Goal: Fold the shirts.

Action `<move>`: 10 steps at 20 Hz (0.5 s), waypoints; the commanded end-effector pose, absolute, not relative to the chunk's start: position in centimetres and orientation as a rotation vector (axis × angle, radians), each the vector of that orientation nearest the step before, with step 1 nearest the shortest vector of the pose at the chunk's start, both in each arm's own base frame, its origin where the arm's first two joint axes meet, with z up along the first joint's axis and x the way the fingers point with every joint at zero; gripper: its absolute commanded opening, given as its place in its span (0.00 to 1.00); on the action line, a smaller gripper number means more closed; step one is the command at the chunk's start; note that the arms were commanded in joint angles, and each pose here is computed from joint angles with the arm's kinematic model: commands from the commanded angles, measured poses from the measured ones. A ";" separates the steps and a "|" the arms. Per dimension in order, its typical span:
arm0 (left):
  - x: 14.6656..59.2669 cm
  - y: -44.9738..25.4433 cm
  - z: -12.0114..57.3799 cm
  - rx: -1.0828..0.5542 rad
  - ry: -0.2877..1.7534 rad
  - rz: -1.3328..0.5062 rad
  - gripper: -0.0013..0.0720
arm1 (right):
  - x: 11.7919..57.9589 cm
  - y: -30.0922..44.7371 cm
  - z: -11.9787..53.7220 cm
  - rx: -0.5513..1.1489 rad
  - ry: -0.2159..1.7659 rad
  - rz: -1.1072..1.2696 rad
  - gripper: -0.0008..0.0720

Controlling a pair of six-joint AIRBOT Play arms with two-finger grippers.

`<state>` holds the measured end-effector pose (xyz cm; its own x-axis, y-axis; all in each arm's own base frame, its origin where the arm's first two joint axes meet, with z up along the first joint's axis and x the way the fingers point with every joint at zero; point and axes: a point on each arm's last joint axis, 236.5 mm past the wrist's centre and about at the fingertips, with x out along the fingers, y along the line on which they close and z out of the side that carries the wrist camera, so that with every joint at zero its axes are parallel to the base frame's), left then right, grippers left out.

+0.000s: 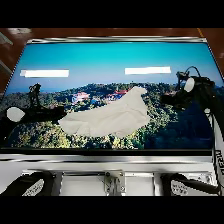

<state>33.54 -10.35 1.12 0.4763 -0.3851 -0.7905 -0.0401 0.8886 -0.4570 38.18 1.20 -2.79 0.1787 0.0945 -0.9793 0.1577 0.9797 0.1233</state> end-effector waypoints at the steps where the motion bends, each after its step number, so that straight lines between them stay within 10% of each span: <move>1: 33.5 -10.4 1.0 -0.449 1.066 -0.221 0.07 | 36.7 3.9 -4.0 0.474 1.425 0.119 0.96; 4: 33.5 -10.4 1.0 -0.449 1.066 -0.221 0.07 | 35.9 5.4 -6.6 0.458 1.468 0.162 0.76; 10: 33.5 -10.4 1.0 -0.449 1.065 -0.221 0.07 | 36.1 9.0 -10.4 0.433 1.516 0.234 0.89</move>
